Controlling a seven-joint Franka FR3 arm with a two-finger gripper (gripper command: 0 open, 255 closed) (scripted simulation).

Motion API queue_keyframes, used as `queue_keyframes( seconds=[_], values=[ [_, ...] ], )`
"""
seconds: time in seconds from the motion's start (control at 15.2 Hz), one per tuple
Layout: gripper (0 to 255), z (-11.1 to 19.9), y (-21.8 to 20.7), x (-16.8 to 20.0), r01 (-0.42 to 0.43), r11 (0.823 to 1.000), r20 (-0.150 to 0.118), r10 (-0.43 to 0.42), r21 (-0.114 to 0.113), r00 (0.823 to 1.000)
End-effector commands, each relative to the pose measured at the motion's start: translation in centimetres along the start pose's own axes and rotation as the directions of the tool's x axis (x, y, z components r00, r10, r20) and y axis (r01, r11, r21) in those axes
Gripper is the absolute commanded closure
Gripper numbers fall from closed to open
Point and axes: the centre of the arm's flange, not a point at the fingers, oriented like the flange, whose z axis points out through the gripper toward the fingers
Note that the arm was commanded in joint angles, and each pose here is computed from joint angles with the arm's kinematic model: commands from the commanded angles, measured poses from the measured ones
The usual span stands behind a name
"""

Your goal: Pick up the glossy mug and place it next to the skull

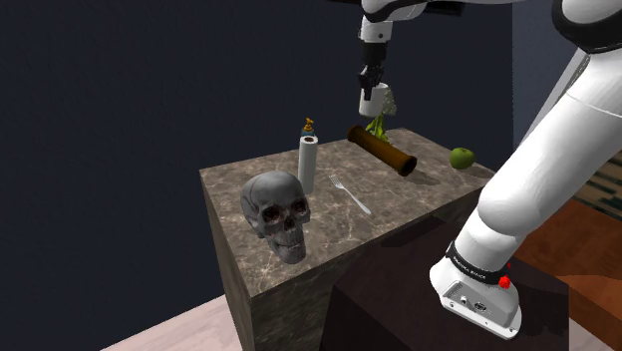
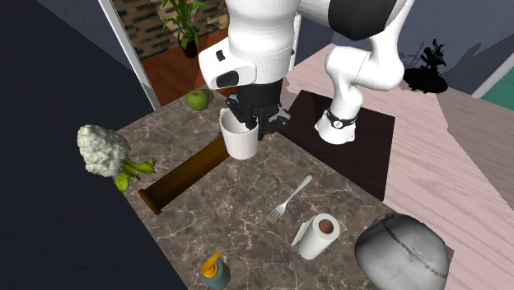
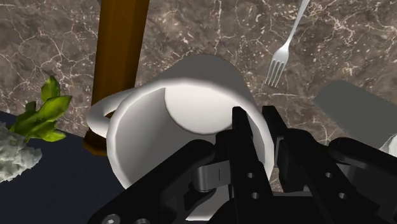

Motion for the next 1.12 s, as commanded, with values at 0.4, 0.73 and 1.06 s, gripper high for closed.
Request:
queue_keyframes(
  seconds=[0.4, 0.73, 1.06],
  values=[
    [255, -0.7, -9.5, 4.6, -0.001, 1.0, 0.0, 0.001, 0.0, 1.0],
    [255, -1.3, -15.4, 7.4, -0.001, 1.0, 0.0, 0.001, 0.0, 1.0],
    [255, -1.8, -21.4, 10.2, -0.001, 1.0, 0.0, 0.001, 0.0, 1.0]
  ],
)
